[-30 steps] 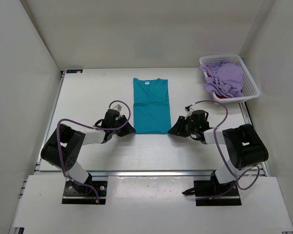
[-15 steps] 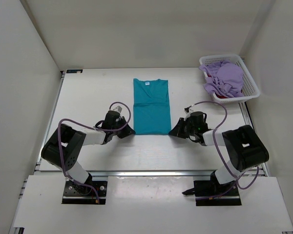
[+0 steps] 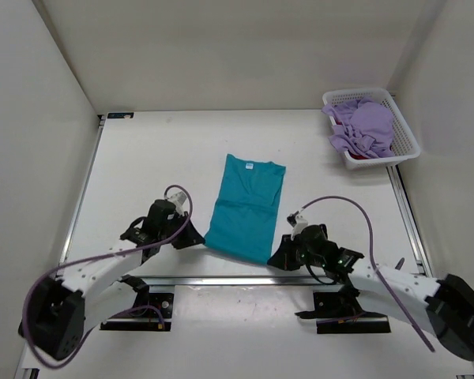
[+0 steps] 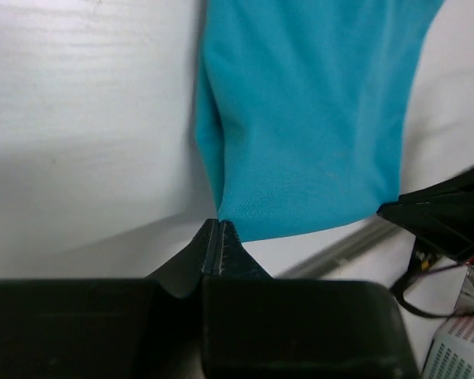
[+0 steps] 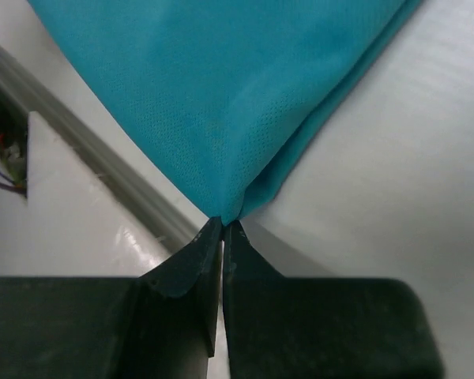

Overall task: Fold and stack the t-shirts
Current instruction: Fold the long partially folded tshirt into a neat square

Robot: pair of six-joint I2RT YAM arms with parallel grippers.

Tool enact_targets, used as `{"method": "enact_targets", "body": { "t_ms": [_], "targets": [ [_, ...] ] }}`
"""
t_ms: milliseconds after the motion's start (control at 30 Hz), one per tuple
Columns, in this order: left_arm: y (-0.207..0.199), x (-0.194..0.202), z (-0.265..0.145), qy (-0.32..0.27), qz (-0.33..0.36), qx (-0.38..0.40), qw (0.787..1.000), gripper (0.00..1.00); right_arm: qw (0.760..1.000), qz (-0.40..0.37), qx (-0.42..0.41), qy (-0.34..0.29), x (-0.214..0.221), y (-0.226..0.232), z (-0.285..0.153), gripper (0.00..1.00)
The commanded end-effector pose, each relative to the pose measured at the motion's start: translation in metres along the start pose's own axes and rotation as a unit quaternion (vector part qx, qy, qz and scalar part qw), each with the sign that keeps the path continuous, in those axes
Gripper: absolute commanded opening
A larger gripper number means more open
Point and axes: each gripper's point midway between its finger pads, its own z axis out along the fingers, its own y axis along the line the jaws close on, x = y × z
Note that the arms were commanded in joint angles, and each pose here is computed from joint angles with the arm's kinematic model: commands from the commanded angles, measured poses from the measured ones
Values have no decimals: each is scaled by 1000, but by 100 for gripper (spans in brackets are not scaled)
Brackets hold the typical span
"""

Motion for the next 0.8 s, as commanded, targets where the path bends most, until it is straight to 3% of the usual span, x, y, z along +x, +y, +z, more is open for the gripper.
{"method": "enact_targets", "body": {
  "t_ms": [0, 133, 200, 233, 367, 400, 500, 767],
  "targets": [
    [-1, 7, -30, 18, 15, -15, 1000, 0, 999, 35, 31, -20, 6, 3, -12, 1],
    [-50, -38, -42, -17, 23, 39, 999, 0, 997, 3, 28, -69, -54, 22, -28, 0],
    [-61, -61, -31, -23, 20, 40, 999, 0, 994, -15, 11, -107, -107, 25, -40, 0],
    [-85, -85, -34, -48, 28, 67, 996, 0, 993, -2, 17, -118, -128, 15, -41, 0],
    [-111, -162, -1, -88, 5, 66, 994, 0, 987, -15, 41, -152, -214, -5, -41, 1],
    [-104, -172, 18, -82, -4, 51, 995, 0, 983, -20, 43, -179, -241, -7, -48, 0],
    [-114, -233, 50, -122, 4, 11, 993, 0, 985, 10, 59, -161, -280, -43, -23, 0],
    [-63, -310, 115, -154, -71, -25, 985, 0, 984, 31, 48, -168, -387, -88, 22, 0]
  ]
}}
